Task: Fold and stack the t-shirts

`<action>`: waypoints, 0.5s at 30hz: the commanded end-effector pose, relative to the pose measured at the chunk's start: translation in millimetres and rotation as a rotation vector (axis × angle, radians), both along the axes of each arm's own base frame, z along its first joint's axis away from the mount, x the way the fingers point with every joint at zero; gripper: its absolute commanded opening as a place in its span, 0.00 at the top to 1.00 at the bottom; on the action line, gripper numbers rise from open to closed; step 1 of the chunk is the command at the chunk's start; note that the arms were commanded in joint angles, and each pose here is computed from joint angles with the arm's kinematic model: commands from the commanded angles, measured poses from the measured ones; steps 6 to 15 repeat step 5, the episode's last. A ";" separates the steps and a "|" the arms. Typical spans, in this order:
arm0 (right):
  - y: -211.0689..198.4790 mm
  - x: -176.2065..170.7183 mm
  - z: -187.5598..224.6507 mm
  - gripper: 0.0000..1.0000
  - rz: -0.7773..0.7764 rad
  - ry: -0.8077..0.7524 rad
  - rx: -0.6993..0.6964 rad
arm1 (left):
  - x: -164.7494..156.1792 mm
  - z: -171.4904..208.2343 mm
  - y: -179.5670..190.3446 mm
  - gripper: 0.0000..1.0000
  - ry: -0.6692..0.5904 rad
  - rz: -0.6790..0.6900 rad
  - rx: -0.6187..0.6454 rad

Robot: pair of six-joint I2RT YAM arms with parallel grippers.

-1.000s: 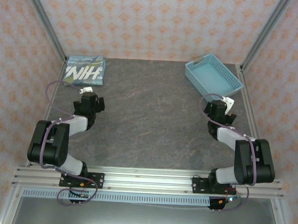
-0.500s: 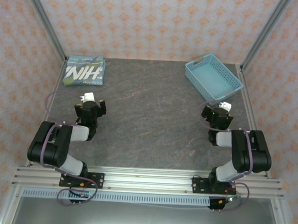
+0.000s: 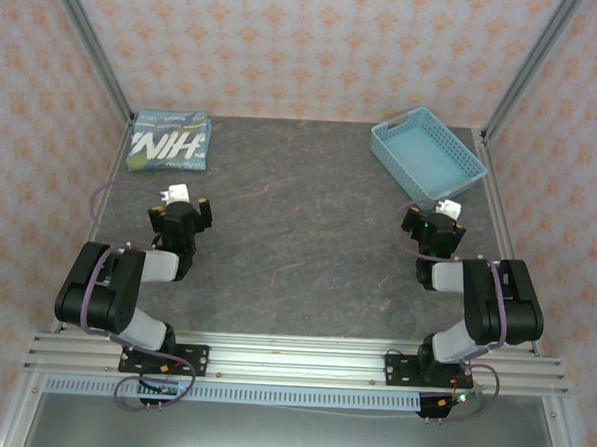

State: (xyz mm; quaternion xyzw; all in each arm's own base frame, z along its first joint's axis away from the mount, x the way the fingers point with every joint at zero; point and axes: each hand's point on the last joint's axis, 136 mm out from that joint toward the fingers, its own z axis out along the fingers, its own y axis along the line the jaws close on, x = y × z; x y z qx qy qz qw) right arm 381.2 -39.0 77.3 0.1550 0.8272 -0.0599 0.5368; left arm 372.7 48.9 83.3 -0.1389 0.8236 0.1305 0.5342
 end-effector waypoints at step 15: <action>1.6 8.4 13.6 0.01 0.009 -0.045 -0.018 | 8.4 16.1 1.6 0.00 -0.049 0.021 0.024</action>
